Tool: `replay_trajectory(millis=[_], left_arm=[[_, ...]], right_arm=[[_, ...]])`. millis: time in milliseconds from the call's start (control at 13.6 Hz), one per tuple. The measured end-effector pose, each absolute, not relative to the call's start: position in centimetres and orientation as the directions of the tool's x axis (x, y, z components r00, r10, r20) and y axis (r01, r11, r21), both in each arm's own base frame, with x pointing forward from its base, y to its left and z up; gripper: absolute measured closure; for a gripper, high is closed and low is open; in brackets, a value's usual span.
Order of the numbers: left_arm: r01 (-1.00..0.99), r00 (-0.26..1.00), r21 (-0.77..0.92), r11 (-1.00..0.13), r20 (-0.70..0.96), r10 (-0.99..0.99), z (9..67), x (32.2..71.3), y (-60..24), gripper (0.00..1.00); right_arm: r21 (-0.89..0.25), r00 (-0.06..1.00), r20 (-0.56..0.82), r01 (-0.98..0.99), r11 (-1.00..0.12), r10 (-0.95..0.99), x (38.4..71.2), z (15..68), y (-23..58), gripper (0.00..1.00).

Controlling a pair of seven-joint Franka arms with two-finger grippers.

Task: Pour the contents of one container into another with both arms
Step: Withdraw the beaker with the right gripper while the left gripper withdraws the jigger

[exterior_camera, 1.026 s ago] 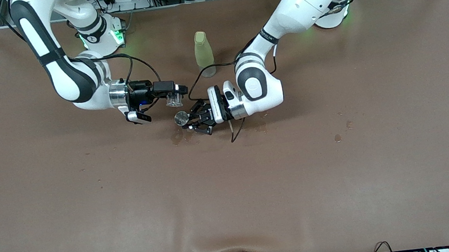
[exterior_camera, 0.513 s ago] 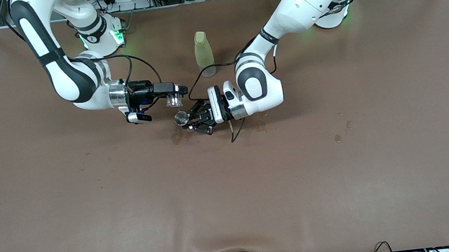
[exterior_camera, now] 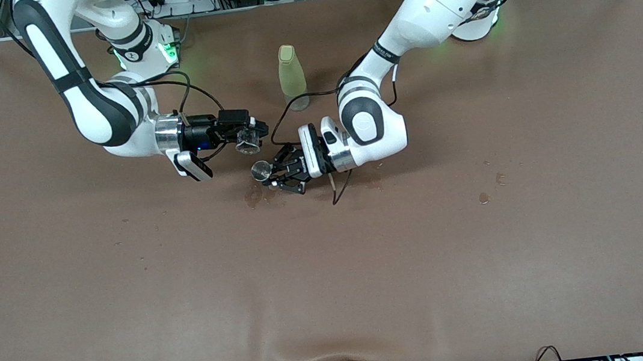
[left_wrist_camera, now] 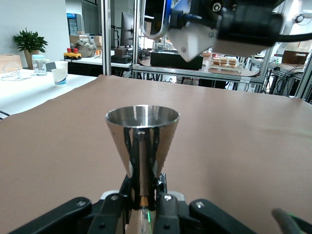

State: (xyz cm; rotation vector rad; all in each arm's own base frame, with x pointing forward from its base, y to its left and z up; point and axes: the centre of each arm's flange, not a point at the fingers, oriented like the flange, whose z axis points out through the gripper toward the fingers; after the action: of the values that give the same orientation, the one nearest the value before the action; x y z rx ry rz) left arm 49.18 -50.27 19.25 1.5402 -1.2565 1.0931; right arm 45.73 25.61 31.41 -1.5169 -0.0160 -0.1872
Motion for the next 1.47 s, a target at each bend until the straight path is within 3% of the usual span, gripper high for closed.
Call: replay_trajectory(millis=[367, 733, 1173, 1466], left_arm=[[-0.984, 0.131, 0.100, -0.144, 0.964, -0.230, 19.5, 49.7, -47.0, 0.79], [-0.995, 0.085, 0.070, -0.073, 0.970, -0.227, 21.5, 49.7, -40.9, 0.79], [-0.997, 0.063, 0.073, 0.026, 0.961, -0.268, 20.7, 47.9, -33.8, 0.79], [-0.995, 0.039, 0.062, 0.079, 0.964, -0.264, 20.8, 48.2, -28.6, 0.79]], right_arm=[[-0.883, 0.867, 0.467, 0.466, -0.045, -0.173, 48.0, 31.6, 21.3, 0.85], [-0.668, 0.663, 0.744, 0.735, -0.114, -0.079, 50.5, 32.7, 13.3, 0.85], [-0.414, 0.419, 0.906, 0.907, -0.073, 0.057, 51.9, 35.3, 0.1, 0.85], [-0.154, 0.159, 0.984, 0.986, -0.063, 0.085, 53.2, 34.5, -4.7, 0.85]])
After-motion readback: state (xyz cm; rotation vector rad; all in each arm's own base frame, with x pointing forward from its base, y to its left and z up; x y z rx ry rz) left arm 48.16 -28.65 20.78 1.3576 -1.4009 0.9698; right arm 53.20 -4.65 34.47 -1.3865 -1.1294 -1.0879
